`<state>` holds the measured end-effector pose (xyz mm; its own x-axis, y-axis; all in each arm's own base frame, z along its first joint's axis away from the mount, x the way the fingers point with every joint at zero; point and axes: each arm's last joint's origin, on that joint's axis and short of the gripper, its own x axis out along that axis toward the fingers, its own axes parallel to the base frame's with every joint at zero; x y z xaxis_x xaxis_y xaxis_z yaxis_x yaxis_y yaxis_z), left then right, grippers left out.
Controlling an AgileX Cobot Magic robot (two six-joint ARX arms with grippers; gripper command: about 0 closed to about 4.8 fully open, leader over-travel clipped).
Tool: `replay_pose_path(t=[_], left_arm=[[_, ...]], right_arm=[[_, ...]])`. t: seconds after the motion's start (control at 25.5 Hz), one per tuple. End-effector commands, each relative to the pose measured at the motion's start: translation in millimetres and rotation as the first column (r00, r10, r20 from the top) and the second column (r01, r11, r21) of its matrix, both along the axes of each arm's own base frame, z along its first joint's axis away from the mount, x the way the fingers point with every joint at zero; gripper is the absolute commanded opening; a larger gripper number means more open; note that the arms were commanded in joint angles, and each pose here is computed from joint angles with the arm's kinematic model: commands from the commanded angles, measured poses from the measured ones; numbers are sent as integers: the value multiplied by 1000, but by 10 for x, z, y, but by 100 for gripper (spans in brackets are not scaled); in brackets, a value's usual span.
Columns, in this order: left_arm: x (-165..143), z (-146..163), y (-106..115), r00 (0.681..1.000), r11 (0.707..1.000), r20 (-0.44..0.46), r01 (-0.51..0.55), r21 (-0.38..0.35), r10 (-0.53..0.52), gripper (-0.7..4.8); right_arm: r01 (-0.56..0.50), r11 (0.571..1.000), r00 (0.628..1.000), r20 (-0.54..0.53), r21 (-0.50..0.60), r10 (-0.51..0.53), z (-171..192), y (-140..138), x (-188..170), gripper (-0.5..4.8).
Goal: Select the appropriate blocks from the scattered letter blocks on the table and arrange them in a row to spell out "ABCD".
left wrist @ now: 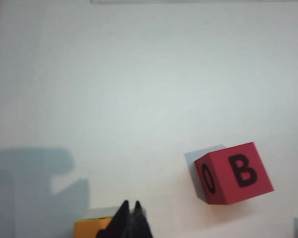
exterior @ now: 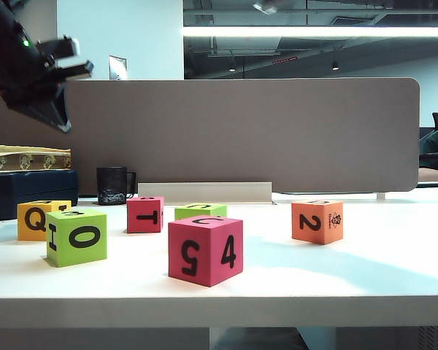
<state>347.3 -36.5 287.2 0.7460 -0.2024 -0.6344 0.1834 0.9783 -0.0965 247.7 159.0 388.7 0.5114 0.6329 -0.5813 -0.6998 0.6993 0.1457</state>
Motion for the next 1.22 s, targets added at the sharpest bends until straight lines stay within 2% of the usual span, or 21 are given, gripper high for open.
replay_pose_path(t=[0.04,0.16,0.31,0.35,0.43,0.47,0.59,0.71,0.78,0.82,1.22], left_arm=[[86,-52,-2,1000,1000,-25,-8,10,8,-6],[122,-139,10,998,998,-52,-44,47,46,14],[141,-211,18,994,995,-83,-66,74,72,158],[136,-233,26,991,992,-97,-82,96,92,238],[143,-263,27,989,991,-111,-86,103,97,330],[147,-274,27,989,991,-113,-86,105,98,347],[182,-341,25,987,990,-128,-86,109,100,350],[234,-494,20,979,990,-178,-81,119,102,354],[269,-600,18,972,989,-210,-79,127,104,407],[278,-635,17,970,988,-221,-78,130,106,414],[279,-725,18,958,987,-265,-77,138,112,402]], right_arm=[[-61,998,998,21,8,61,63,165,-74,-2],[-82,996,996,26,-31,83,32,337,-161,-2],[-118,990,993,-15,-77,117,-86,505,-201,-2],[-128,988,992,-32,-89,126,-131,550,-197,-2],[-143,984,989,-51,-104,139,-193,617,-193,-2],[-144,984,989,-56,-107,139,-208,628,-184,-2],[-149,983,988,-60,-110,143,-223,648,-187,-2],[-150,983,988,-61,-111,144,-223,647,-188,-2],[-150,982,987,-66,-114,143,-227,644,-191,-2],[-150,982,987,-68,-116,143,-229,643,-193,-2],[-152,980,986,-82,-125,142,-241,635,-201,-2]])
